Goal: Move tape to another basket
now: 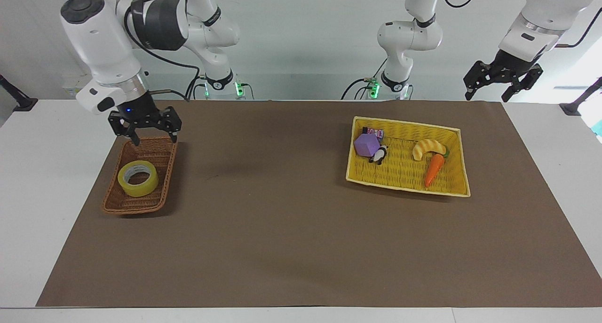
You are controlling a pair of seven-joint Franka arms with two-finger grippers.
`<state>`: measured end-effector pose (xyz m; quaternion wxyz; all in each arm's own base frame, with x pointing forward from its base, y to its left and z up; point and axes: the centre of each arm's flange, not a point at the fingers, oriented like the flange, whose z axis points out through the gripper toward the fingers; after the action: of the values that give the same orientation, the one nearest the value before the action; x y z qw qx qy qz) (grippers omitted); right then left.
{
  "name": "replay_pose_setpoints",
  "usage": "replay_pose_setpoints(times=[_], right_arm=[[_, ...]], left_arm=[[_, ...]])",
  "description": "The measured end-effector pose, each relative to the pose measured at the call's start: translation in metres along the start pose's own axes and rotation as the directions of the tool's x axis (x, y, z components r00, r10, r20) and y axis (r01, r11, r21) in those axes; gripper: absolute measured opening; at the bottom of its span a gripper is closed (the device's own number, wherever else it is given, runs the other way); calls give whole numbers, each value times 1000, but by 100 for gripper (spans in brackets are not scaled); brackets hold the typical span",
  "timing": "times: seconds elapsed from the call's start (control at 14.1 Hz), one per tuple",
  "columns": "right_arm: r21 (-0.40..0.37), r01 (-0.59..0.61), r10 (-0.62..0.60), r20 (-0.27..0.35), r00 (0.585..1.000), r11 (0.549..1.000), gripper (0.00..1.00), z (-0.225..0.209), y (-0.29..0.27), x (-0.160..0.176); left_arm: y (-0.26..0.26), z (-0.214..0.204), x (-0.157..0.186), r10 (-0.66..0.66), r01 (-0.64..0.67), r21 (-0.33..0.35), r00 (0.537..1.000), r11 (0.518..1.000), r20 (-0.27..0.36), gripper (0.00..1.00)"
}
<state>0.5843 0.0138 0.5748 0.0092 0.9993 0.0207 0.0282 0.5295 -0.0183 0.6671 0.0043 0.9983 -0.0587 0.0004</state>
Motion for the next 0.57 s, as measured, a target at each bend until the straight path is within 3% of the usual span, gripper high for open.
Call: replay_pose_setpoints(times=[0.43, 0.57], right_arm=[[0, -92, 92, -12, 996, 996, 100, -73, -7, -32], [0, -96, 96, 18, 995, 995, 100, -96, -5, -52]], left_arm=[[-30, -23, -18, -56, 56, -2, 998, 998, -41, 100], [-30, -24, -19, -56, 56, -2, 998, 998, -41, 100]])
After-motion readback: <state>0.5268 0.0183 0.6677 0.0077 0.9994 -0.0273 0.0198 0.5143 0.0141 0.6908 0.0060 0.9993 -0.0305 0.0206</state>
